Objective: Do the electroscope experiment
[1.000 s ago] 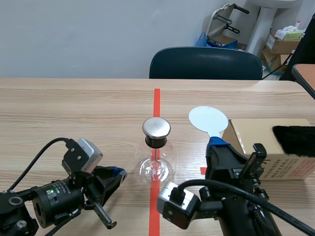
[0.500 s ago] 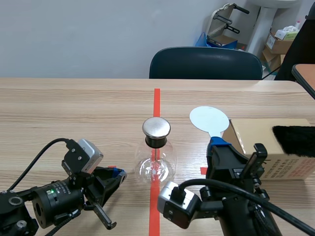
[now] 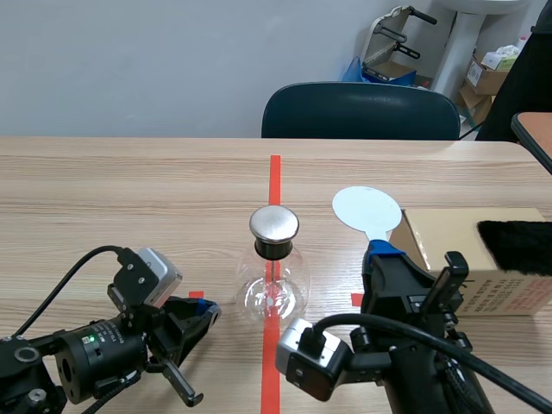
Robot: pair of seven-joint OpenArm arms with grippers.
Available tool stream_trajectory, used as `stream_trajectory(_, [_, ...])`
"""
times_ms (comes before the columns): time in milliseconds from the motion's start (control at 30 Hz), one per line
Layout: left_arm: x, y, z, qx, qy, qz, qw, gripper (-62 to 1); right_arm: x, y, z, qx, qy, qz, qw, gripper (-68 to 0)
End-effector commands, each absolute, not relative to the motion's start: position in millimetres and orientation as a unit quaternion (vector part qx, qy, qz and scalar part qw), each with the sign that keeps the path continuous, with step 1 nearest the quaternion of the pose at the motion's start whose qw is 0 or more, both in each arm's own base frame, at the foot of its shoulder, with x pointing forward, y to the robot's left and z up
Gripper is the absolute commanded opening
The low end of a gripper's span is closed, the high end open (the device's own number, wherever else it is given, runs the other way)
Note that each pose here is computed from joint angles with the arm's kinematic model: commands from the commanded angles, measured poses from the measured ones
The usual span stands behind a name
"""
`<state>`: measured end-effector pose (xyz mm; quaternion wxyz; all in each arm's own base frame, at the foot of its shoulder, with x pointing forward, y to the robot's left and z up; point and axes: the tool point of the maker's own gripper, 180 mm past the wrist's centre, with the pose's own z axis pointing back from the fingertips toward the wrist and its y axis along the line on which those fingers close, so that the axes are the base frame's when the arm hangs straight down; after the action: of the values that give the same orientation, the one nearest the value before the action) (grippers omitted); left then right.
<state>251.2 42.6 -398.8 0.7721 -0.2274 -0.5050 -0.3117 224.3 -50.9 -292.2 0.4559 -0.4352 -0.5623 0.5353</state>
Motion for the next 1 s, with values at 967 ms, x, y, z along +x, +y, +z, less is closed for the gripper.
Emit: stream_trajectory(967, [246.9,31.6,-394.9,-0.242,-0.512,-0.302,0.767,-58.2,228.3,-50.9,-284.1,-0.444,-0.570,0.529,0.444,-66.5])
